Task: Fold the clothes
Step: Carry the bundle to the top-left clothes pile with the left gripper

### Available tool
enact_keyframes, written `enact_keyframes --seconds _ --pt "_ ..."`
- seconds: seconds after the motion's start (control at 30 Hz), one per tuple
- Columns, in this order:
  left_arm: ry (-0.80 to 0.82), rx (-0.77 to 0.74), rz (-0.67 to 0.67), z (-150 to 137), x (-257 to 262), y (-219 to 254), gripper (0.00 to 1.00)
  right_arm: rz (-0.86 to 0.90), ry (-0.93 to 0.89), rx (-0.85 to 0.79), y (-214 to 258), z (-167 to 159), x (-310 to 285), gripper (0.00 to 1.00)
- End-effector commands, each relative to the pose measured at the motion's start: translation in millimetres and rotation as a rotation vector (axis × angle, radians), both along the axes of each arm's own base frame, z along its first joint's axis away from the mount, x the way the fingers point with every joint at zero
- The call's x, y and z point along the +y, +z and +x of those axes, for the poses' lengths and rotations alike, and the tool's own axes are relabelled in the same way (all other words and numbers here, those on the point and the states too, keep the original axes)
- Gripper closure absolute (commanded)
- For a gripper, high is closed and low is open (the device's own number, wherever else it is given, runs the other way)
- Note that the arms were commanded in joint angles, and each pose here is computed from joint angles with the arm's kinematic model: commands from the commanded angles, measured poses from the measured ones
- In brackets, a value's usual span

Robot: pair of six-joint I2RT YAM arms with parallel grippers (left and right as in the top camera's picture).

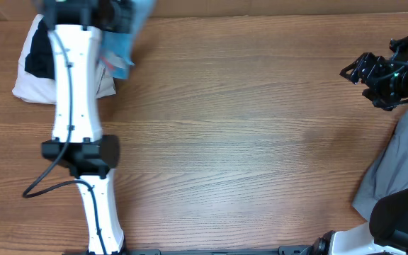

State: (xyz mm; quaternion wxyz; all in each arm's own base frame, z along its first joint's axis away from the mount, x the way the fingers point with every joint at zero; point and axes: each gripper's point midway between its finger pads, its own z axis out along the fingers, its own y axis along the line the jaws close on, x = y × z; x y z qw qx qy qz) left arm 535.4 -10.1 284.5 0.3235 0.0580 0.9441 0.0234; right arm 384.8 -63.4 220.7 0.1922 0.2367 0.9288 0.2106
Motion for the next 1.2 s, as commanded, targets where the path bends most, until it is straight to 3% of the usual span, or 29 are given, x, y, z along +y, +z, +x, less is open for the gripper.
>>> enact_keyframes --seconds 0.0,0.17,0.33,0.43,0.6,0.77,1.07,1.13,1.17 --pt "0.176 -0.093 0.217 -3.6 85.4 36.8 0.96 -0.005 0.006 0.000 0.1 -0.6 0.2 0.15" --pt "0.311 -0.148 0.382 -5.4 160.8 58.6 0.96 0.002 0.009 0.017 -1.4 -4.0 2.8 0.15" --pt "0.306 -0.263 0.396 13.9 207.1 71.8 0.96 0.000 0.012 0.052 -5.0 -10.5 5.8 0.15" --pt "0.257 -0.279 0.354 27.9 215.2 56.0 0.96 -0.013 0.006 0.071 -7.4 -13.8 3.6 0.15" --pt "0.163 -0.157 0.426 43.2 224.6 -5.5 0.96 -0.008 0.006 0.085 -9.8 -16.2 4.5 0.15" --pt "0.099 -0.091 0.406 56.6 209.9 -59.3 0.96 -0.008 0.006 0.083 -9.6 -15.8 4.4 0.15" --pt "-0.082 -0.009 0.337 70.5 122.2 -124.4 0.96 -0.005 0.006 0.092 -10.3 -17.9 5.1 0.15" --pt "-0.144 0.013 0.301 69.9 95.2 -140.8 0.87 -0.005 0.006 0.092 -10.3 -17.9 5.1 0.15" --pt "-0.170 0.022 0.284 69.0 84.0 -147.1 0.74 -0.005 0.006 0.092 -10.3 -17.9 5.1 0.15"
